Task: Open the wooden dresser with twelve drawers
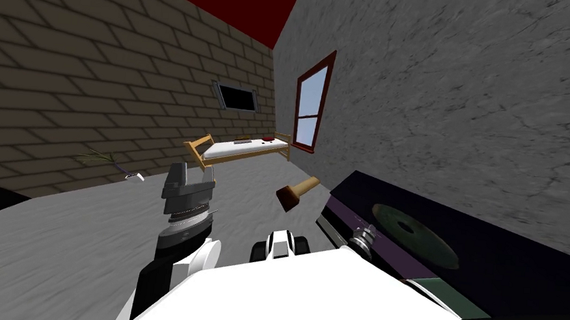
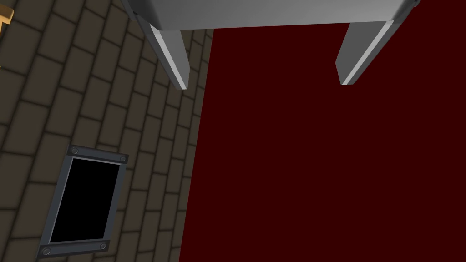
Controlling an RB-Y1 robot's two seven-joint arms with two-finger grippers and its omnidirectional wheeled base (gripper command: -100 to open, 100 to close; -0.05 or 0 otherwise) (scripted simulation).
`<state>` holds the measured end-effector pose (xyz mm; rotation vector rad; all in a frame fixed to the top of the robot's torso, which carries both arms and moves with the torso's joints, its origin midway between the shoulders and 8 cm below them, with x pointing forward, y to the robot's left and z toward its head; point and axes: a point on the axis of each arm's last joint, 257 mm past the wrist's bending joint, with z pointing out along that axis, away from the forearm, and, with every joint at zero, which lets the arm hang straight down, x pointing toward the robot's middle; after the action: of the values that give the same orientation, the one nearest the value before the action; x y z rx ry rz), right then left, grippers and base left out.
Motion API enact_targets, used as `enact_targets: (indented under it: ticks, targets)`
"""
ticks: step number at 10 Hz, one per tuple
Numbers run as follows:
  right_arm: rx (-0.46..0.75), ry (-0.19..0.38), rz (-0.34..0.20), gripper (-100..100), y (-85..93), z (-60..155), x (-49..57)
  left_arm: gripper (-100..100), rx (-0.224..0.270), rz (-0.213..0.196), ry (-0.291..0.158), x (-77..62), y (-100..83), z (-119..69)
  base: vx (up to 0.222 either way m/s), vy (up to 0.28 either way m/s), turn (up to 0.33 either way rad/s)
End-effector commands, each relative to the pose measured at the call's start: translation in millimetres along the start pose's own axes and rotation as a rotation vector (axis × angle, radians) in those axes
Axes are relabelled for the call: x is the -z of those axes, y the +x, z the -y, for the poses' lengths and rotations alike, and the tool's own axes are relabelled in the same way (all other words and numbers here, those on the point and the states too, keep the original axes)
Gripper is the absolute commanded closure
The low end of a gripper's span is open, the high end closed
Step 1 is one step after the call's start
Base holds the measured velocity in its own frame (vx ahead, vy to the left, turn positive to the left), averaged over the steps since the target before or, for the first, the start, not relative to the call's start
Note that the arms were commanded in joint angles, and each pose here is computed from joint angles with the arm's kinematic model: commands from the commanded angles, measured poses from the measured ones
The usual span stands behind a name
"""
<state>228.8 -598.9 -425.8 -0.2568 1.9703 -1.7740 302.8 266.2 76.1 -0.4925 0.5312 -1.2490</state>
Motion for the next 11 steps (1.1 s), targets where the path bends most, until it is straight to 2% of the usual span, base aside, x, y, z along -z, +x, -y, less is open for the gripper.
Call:
enact_targets:
  ticks: [1, 4, 6, 8, 9, 10, 11]
  targets:
    - [0.0, 0.015, -0.037, -100, 6.0, 2, -0.9, 0, 0.0, 0.0, 0.0, 0.0, 0.0, 0.0, -0.049, -0.092, 0.343]
    - [-0.014, 0.025, -0.111, -100, 21.1, 3, -0.3, 0, 0.0, 0.0, 0.0, -0.1, 0.1, 0.0, -0.131, -0.091, 0.325]
    - [-0.012, 0.041, -0.151, -100, 27.5, 6, 0.3, 0, 0.0, 0.0, 0.0, 0.0, 0.0, 0.0, -0.073, -0.049, 0.185]
    - [-0.028, 0.035, -0.191, -100, 37.7, 4, 2.0, 0, 0.0, 0.0, 0.0, 0.0, 0.1, 0.0, -0.065, -0.056, 0.173]
    - [-0.02, 0.054, -0.219, -100, 40.8, 8, 2.5, 0, 0.0, 0.0, 0.0, 0.0, 0.0, 0.0, -0.103, -0.057, 0.333]
    - [-0.03, 0.049, -0.247, -100, 47.9, 6, 4.1, 0, 0.0, 0.0, 0.0, -0.1, 0.1, 0.0, -0.113, -0.066, 0.34]
    - [-0.033, 0.048, -0.256, -100, 50.1, 6, 4.7, 0, 0.0, 0.0, 0.0, -0.1, 0.1, 0.0, -0.055, -0.03, 0.019]
